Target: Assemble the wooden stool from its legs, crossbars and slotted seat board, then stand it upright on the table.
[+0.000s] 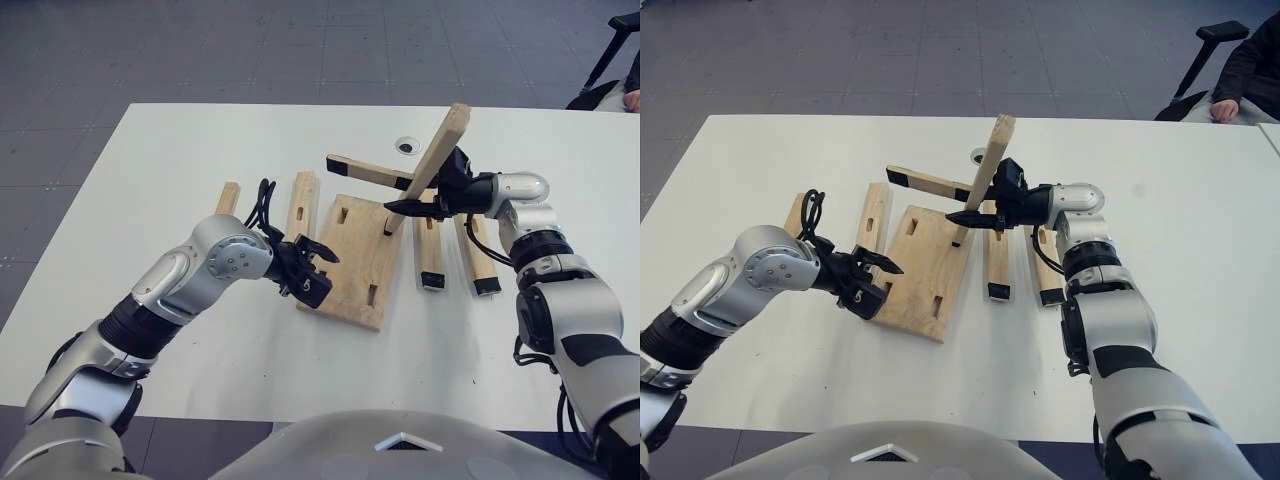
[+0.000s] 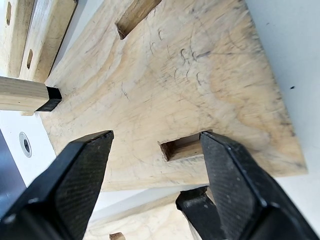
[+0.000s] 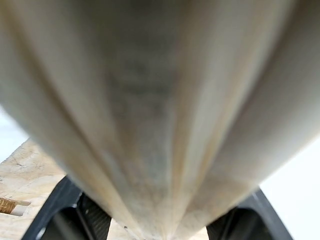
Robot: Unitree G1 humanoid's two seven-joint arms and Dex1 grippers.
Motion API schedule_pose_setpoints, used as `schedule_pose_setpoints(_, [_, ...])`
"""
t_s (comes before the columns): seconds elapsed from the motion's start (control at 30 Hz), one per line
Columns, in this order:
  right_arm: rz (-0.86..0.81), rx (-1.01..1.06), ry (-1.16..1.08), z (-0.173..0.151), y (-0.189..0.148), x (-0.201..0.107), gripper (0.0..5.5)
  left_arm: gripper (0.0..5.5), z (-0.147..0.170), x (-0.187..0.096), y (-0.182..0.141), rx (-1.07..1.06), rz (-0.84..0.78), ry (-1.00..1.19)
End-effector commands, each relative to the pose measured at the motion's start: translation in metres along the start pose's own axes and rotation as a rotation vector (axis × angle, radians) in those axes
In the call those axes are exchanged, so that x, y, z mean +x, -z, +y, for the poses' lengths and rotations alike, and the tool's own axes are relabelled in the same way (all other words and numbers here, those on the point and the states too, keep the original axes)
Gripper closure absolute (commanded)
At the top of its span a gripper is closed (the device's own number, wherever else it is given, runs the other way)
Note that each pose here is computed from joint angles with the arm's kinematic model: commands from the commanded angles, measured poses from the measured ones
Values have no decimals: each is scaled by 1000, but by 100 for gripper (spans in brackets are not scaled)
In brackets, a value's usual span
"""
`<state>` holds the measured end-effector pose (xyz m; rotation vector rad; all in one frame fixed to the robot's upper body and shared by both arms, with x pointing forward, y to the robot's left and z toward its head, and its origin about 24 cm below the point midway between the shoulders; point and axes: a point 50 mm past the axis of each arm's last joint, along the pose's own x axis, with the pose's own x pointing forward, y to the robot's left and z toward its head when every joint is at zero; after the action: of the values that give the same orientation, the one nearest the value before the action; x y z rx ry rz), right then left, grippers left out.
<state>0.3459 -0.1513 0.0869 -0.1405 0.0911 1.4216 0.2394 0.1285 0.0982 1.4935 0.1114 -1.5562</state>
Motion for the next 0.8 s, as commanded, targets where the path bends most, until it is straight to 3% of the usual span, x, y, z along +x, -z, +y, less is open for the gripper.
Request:
schedule_pose_setpoints(0.03, [5,129,25,9,21,-1,341,228,8,-2,-2,-59,-11,-35])
schedule_pose_setpoints(0.17, [-43,310,58,26,51,-3,341,228,9,0,-4,-88,-16,-52])
schedule_pose_setpoints(0.37, [117,72,-28,59,78,-5,341,228,11,-1,-6,-103,-23,-64])
schedule_pose_setpoints(0.6, [8,376,110,45,80,-17,341,228,15,1,-8,-112,-29,-80])
schedule_pose_setpoints(0.8, [44,349,82,41,75,-19,341,228,16,2,-9,-119,-32,-92])
